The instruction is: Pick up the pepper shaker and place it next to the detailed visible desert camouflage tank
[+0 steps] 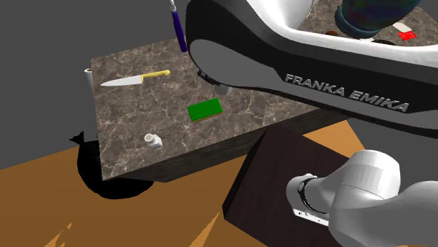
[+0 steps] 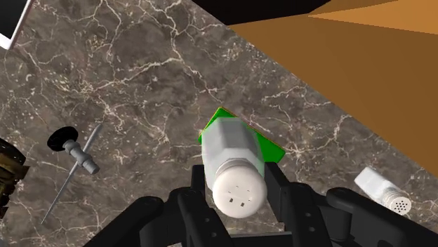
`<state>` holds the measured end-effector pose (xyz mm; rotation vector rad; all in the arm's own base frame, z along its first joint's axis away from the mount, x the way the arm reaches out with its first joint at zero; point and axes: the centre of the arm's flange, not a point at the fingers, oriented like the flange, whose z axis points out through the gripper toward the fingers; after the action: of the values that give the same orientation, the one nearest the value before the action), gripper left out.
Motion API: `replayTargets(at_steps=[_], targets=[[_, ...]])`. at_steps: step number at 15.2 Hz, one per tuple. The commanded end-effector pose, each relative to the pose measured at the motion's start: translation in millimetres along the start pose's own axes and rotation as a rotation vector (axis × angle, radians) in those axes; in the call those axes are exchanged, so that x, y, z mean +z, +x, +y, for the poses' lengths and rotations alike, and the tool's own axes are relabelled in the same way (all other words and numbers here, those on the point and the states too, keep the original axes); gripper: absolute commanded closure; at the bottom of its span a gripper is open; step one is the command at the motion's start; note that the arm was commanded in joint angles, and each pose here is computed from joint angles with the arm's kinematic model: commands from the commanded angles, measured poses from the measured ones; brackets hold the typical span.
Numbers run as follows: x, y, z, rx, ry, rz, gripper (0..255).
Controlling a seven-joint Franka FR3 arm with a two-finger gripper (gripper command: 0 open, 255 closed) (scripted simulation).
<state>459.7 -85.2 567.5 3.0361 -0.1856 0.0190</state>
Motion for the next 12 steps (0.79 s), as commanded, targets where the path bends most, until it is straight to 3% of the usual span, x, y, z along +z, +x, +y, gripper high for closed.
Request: replayTargets(at_steps=[1,12], targets=[[1,-7,26,-0.002,0.000,0.000,255],[14,-37,168,-0.002,0.000,0.000,255]])
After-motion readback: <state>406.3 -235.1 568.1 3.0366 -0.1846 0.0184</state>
